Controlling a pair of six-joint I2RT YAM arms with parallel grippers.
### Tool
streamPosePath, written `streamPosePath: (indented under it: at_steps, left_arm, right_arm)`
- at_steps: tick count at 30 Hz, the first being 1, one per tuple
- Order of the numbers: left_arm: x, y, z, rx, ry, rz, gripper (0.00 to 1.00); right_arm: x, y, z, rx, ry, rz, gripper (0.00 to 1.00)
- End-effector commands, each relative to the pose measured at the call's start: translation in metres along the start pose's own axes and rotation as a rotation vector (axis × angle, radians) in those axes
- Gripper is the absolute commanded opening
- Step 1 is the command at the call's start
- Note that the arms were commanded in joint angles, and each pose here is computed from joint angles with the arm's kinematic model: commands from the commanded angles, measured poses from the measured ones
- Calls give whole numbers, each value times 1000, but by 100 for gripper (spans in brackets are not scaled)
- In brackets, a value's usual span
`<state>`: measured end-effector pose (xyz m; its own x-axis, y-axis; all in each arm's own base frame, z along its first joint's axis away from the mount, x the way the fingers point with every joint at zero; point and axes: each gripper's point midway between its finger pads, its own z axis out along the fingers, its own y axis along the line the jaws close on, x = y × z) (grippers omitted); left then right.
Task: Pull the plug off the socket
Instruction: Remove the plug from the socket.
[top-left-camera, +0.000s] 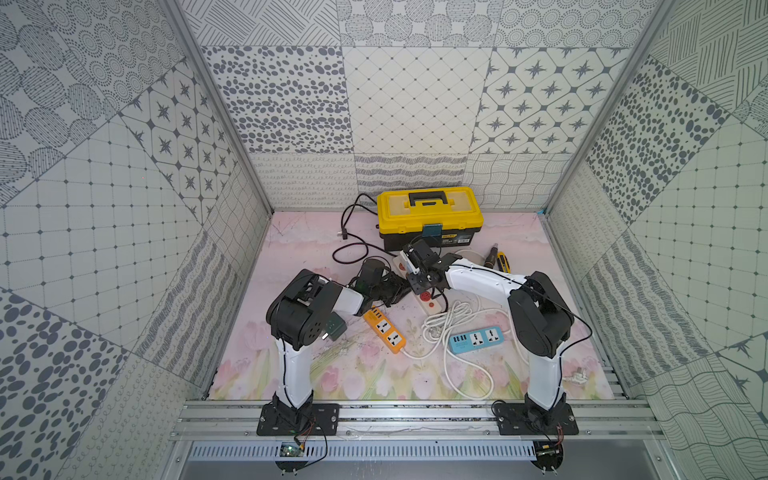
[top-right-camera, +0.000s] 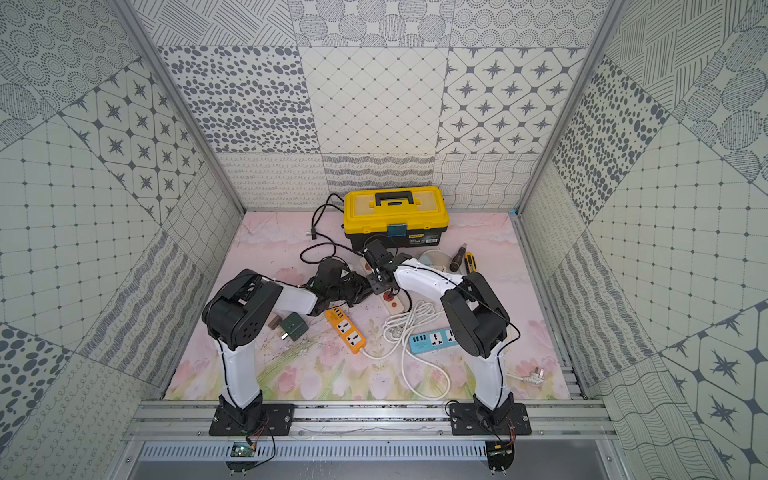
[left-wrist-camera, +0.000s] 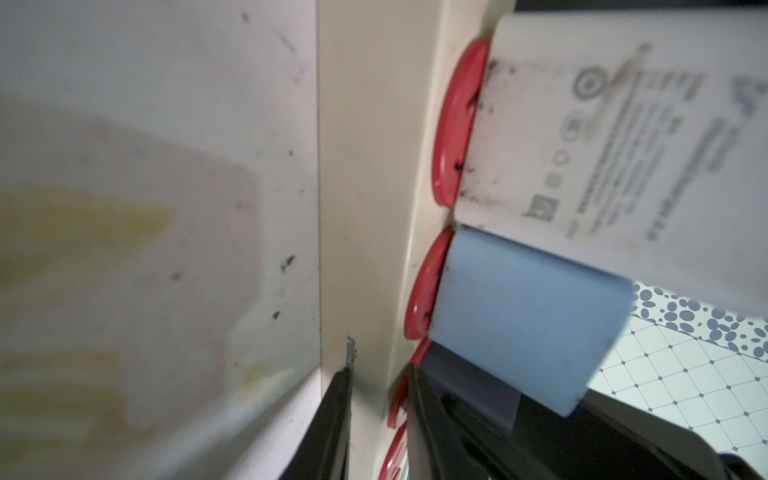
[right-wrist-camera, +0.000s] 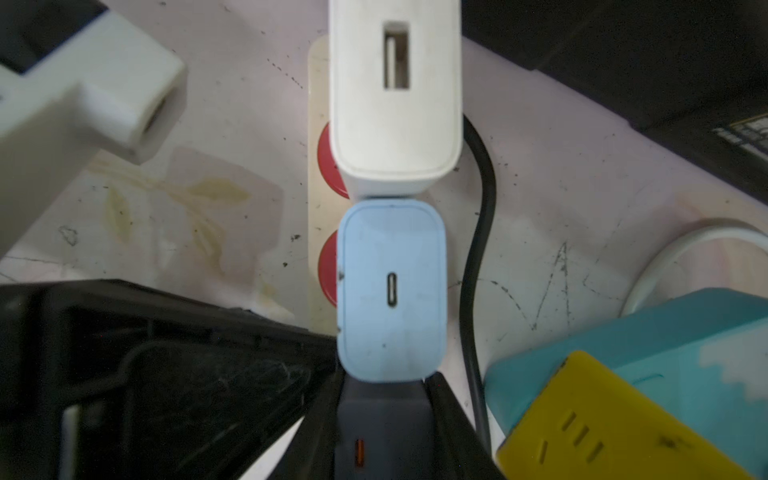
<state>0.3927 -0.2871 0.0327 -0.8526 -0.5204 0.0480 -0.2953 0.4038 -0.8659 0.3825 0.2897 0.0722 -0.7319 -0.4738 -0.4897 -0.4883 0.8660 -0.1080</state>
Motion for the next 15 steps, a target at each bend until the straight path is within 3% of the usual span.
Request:
streamPosePath:
  at_steps: [1, 7, 15]
  left_arm:
    - [10, 128, -22, -496, -57, -201, 21]
    - [8, 134, -25, -522, -67, -214, 21]
    - [6, 139, -24, -548, -66, -218, 21]
  right_arm:
    - [-17, 8, -16, -133, -12, 85, 23]
    - [-10, -2, -19, -185, -29, 120, 22]
    - [-8, 25, -38, -76, -75, 25, 23]
